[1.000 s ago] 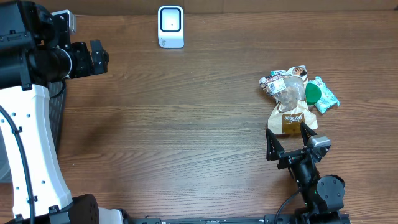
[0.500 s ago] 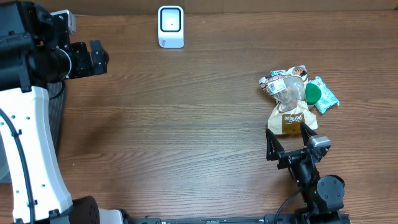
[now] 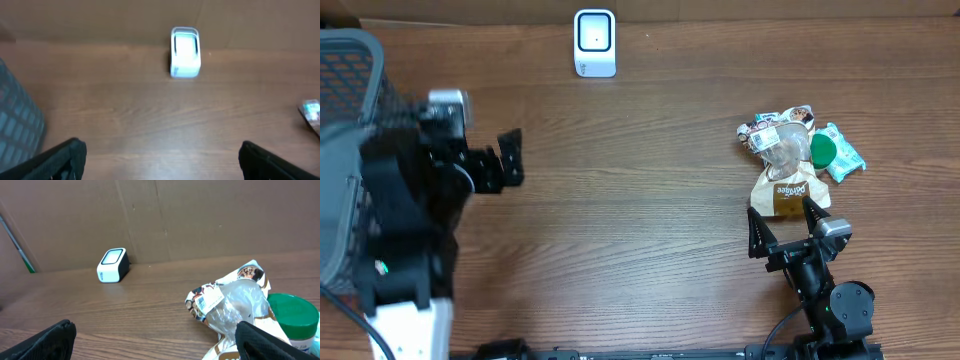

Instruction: Scan the item barcode

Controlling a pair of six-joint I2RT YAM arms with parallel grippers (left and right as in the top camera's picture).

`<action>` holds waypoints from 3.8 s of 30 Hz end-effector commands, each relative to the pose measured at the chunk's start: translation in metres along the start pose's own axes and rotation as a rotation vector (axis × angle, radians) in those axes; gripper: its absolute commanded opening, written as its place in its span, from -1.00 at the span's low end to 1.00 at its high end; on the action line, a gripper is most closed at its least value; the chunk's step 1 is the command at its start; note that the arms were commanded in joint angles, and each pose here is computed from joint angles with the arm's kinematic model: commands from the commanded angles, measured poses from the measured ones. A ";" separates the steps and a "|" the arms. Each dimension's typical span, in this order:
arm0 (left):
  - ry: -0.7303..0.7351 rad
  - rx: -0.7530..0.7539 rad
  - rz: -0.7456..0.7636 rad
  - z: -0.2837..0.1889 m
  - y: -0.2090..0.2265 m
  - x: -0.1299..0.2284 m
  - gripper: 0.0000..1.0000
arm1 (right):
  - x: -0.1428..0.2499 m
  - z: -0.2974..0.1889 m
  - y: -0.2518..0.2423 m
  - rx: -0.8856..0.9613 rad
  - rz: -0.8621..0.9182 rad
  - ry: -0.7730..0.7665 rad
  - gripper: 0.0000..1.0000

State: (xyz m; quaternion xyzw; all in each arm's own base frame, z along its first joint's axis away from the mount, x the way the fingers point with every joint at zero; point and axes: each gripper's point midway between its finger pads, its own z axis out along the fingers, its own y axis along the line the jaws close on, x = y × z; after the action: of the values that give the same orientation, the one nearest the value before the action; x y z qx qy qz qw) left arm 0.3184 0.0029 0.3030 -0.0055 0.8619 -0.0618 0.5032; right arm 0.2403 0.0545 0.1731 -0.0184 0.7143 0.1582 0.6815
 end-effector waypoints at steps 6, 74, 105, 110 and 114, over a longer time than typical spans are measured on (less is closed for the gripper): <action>-0.340 0.021 0.064 -0.010 -0.004 0.069 0.99 | 0.002 0.000 0.000 -0.005 0.002 -0.004 1.00; -0.455 -0.004 0.435 0.008 -0.013 0.162 0.99 | 0.002 0.000 0.000 -0.005 0.002 -0.004 1.00; -0.455 -0.004 0.435 0.008 -0.013 0.162 0.99 | 0.002 0.000 0.000 -0.005 0.002 -0.004 1.00; -0.455 -0.004 0.435 0.008 -0.013 0.162 0.99 | 0.002 0.000 0.000 -0.005 0.002 -0.004 1.00; -0.455 -0.004 0.435 0.008 -0.013 0.162 0.99 | 0.002 0.000 0.000 -0.005 0.002 -0.004 1.00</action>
State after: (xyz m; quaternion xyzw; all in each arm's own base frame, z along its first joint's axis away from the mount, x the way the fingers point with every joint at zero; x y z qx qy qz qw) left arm 0.2446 -0.0234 0.1606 0.1593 0.7111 0.0428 0.6834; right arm 0.2401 0.0545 0.1737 -0.0182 0.7135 0.1586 0.6823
